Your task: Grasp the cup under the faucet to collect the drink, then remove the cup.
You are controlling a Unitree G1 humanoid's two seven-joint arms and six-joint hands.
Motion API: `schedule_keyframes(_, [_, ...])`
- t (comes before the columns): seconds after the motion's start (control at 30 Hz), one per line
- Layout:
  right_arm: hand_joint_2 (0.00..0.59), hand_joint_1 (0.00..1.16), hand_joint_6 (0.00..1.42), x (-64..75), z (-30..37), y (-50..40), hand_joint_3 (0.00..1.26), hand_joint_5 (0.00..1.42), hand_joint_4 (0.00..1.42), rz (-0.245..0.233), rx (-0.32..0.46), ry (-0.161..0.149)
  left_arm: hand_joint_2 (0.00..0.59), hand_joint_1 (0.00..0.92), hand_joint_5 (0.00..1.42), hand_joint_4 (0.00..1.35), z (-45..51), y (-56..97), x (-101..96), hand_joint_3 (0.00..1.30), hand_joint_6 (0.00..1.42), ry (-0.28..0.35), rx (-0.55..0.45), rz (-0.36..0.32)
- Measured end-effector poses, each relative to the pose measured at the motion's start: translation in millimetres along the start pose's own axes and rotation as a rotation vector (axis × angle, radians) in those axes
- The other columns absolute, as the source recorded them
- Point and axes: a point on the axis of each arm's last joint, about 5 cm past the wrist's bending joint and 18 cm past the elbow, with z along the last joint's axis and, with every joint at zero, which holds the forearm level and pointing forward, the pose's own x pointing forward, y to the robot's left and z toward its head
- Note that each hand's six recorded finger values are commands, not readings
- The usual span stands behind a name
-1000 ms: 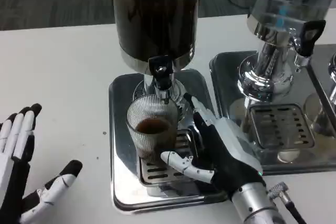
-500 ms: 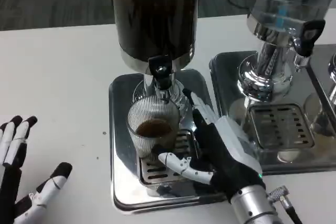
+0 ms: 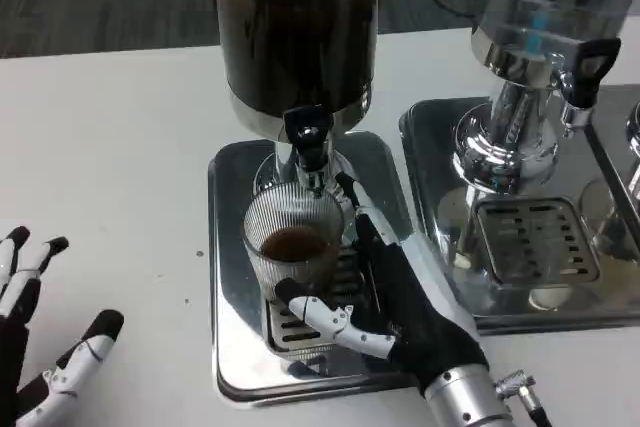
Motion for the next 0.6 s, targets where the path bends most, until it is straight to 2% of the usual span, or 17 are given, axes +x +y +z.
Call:
schedule_keyframes(0.17, [0.177, 0.62, 0.2, 1.8, 1.4, 1.7, 0.0, 0.0, 0.0, 0.006, -0.001, -0.007, 0.235, 0.0, 0.0, 0.0, -1.5, 0.0, -4.9, 0.17, 0.0, 0.019, -0.009, -0.007])
schedule_keyframes(0.33, [0.166, 0.62, 0.21, 4.1, 2.2, 3.3, 0.0, 0.0, 0.0, 0.012, -0.002, -0.005, 0.235, 0.0, 0.01, 0.0, -1.6, 0.0, -6.1, 0.19, 0.0, 0.021, -0.01, -0.011])
schedule_keyframes(0.4, [0.164, 0.62, 0.22, 6.6, 3.5, 3.6, 0.0, 0.0, 0.0, 0.017, -0.011, 0.005, 0.236, 0.0, 0.01, 0.0, -1.2, 0.2, -5.9, 0.2, 0.0, 0.019, -0.01, -0.015])
schedule_keyframes(0.6, [0.168, 0.63, 0.26, 8.6, 5.8, 4.9, 0.0, 0.04, 0.0, 0.009, 0.006, 0.005, 0.235, 0.0, 0.01, 0.0, -1.0, 0.4, -6.7, 0.21, 0.0, 0.02, -0.009, -0.017])
